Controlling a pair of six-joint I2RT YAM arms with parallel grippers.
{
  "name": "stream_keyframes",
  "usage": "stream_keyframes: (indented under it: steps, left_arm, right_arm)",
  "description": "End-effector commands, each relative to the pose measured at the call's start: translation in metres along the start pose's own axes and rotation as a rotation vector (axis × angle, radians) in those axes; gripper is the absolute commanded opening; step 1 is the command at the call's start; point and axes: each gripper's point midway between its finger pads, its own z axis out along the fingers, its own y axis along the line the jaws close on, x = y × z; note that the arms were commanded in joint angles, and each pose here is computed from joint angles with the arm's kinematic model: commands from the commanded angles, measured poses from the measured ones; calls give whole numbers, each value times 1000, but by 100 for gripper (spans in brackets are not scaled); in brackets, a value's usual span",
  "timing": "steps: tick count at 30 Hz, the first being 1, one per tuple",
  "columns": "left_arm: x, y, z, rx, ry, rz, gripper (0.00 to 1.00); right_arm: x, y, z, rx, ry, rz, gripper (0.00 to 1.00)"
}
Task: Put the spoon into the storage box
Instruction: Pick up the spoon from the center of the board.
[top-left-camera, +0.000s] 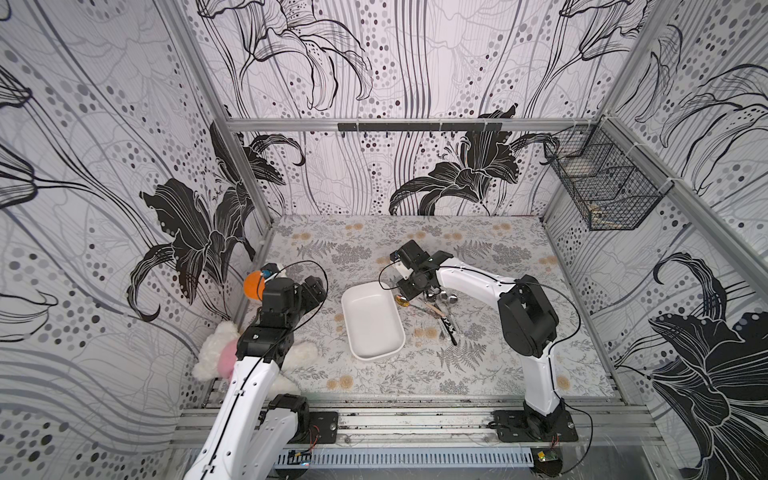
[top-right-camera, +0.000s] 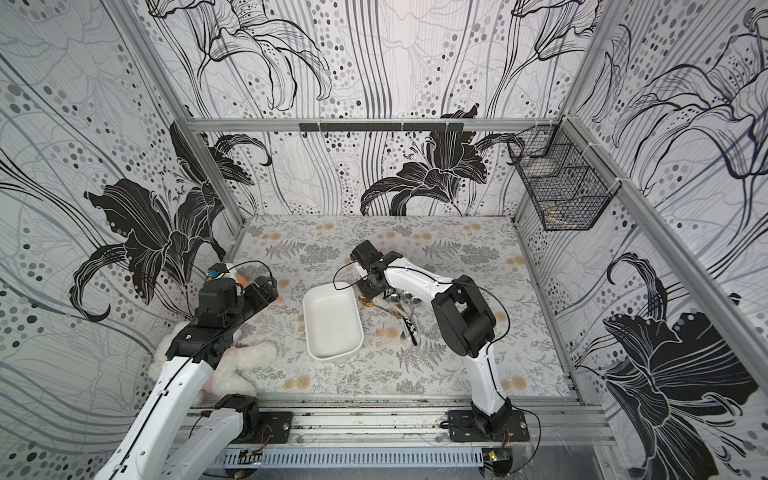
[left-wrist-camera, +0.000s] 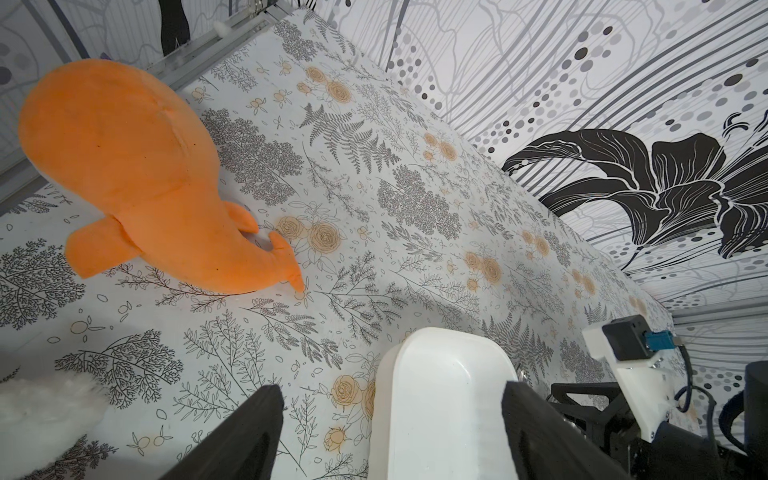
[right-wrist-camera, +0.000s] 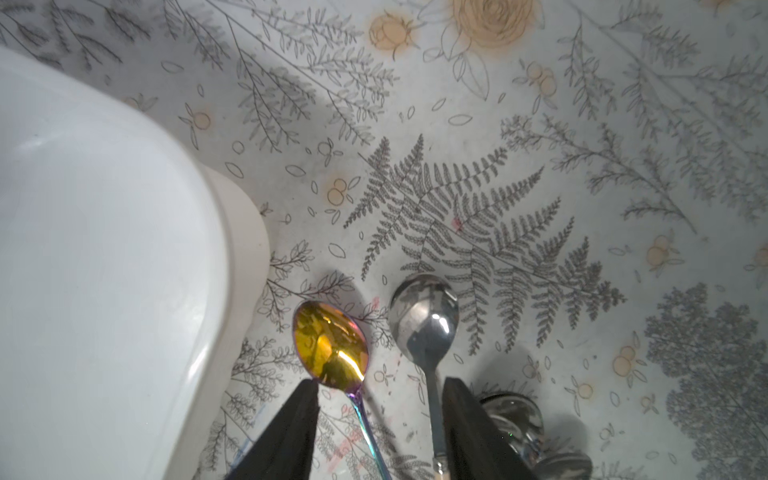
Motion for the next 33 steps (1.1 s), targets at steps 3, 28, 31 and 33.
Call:
stream_keyframes:
  steps: [3, 28, 31, 33]
  left_arm:
    - [-1, -1, 0, 2, -10, 19, 87]
    - [1, -1, 3, 1, 4, 21, 87]
    - [1, -1, 3, 1, 3, 20, 87]
    - [1, -1, 3, 1, 4, 19, 87]
  right_arm:
    - [41, 5, 10, -23, 119, -17, 47]
    - [75, -1, 38, 27, 225, -21, 27]
    - [75, -2, 38, 33, 221, -16, 20]
    - [71, -2, 36, 34, 208, -11, 17]
